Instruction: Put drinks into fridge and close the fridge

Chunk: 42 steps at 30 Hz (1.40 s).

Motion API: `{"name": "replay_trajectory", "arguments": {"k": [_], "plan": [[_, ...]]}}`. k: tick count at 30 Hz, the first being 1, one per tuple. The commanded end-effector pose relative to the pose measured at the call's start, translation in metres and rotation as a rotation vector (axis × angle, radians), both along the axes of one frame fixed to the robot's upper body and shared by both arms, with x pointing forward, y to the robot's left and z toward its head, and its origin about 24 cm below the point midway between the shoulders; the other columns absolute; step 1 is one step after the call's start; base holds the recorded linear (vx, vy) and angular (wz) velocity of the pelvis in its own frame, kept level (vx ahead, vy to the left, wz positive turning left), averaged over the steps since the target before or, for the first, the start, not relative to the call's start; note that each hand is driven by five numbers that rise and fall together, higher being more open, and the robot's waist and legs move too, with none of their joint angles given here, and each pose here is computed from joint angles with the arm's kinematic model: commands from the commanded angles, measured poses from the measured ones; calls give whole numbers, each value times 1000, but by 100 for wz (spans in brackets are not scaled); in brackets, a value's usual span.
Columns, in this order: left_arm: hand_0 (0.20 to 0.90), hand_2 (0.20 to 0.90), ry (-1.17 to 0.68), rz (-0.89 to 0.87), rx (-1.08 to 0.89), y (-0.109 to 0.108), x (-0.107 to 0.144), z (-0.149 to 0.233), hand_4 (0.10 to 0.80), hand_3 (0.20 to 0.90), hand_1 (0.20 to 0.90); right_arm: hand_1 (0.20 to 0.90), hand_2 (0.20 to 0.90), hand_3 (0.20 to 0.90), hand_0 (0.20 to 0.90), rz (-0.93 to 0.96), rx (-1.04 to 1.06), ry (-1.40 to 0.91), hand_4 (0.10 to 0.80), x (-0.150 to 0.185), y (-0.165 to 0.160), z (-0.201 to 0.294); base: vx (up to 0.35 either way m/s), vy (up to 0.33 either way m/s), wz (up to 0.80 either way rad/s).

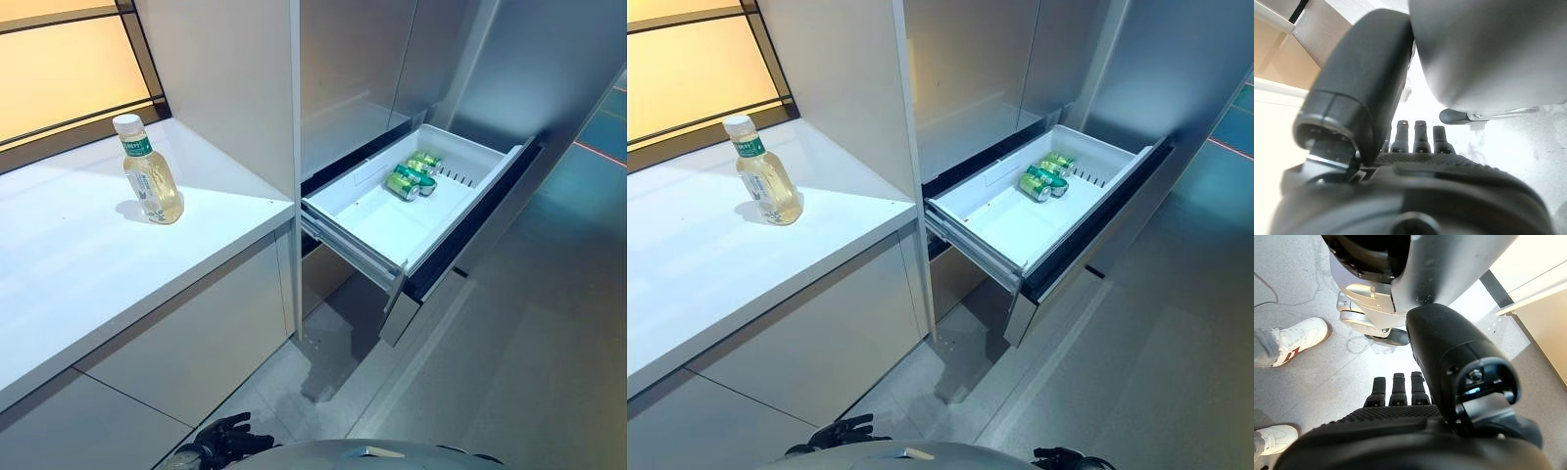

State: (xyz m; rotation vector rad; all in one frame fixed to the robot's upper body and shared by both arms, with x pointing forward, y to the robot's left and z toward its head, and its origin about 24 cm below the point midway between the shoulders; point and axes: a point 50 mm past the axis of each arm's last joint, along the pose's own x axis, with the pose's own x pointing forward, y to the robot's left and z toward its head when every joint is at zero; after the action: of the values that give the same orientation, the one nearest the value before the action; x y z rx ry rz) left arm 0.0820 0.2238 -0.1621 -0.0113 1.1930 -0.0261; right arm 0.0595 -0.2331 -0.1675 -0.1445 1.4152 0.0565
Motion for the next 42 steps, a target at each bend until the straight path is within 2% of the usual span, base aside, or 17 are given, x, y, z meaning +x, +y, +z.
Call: {"name": "replay_trajectory", "arguments": {"k": [1, 5, 8, 14, 18, 20, 25, 28, 33, 37, 42], "plan": [[900, 900, -155, -249, -21, -29, 39, 7, 800, 900, 900, 900, 900, 900, 900, 39, 47, -30, 800, 18, 11, 1, 0, 0, 0], [900, 900, -293, -613, 59, -43, 60, 18, 800, 900, 900, 900, 900, 900, 900, 70, 38, -29, 800, 21, 8, 2, 0, 0, 0], [900, 900, -411, -797, 87, -58, 81, 31, 800, 900, 900, 900, 900, 900, 900, 108, 32, -33, 800, 24, 5, 3, -18, 19, -3], [900, 900, -677, -1076, 111, -90, 136, 81, 800, 900, 900, 900, 900, 900, 900, 162, 23, -46, 800, 32, 0, 7, -37, 16, -5], [900, 900, -849, -1196, 73, -109, 155, 116, 800, 900, 900, 900, 900, 900, 900, 171, 18, -52, 800, 34, -3, 8, -9, 4, 0], [900, 900, -949, -1218, 70, -119, 156, 128, 800, 900, 900, 900, 900, 900, 900, 170, 18, -56, 800, 35, -3, 8, -24, 0, 3], [900, 900, -1185, -1253, 26, -129, 165, 186, 800, 900, 900, 900, 900, 900, 900, 136, 6, -72, 800, 35, 1, 8, -30, 16, 2], [900, 900, -1297, -1272, -95, -134, 165, 225, 800, 900, 900, 900, 900, 900, 900, 114, 1, -77, 800, 31, 4, 7, -10, 3, 8], [900, 900, -1411, -1232, -313, -139, 159, 268, 800, 900, 900, 900, 900, 900, 900, 94, -2, -81, 800, 27, 8, 5, -6, -5, 5], [900, 900, -1533, -1182, -421, -137, 154, 297, 800, 900, 900, 900, 900, 900, 900, 82, -1, -80, 800, 24, 8, 4, -7, -9, 5], [900, 900, -1718, -1026, -500, -122, 155, 334, 800, 900, 900, 900, 900, 900, 900, 66, 10, -83, 800, 19, 8, 4, -1, -16, 5]]}}
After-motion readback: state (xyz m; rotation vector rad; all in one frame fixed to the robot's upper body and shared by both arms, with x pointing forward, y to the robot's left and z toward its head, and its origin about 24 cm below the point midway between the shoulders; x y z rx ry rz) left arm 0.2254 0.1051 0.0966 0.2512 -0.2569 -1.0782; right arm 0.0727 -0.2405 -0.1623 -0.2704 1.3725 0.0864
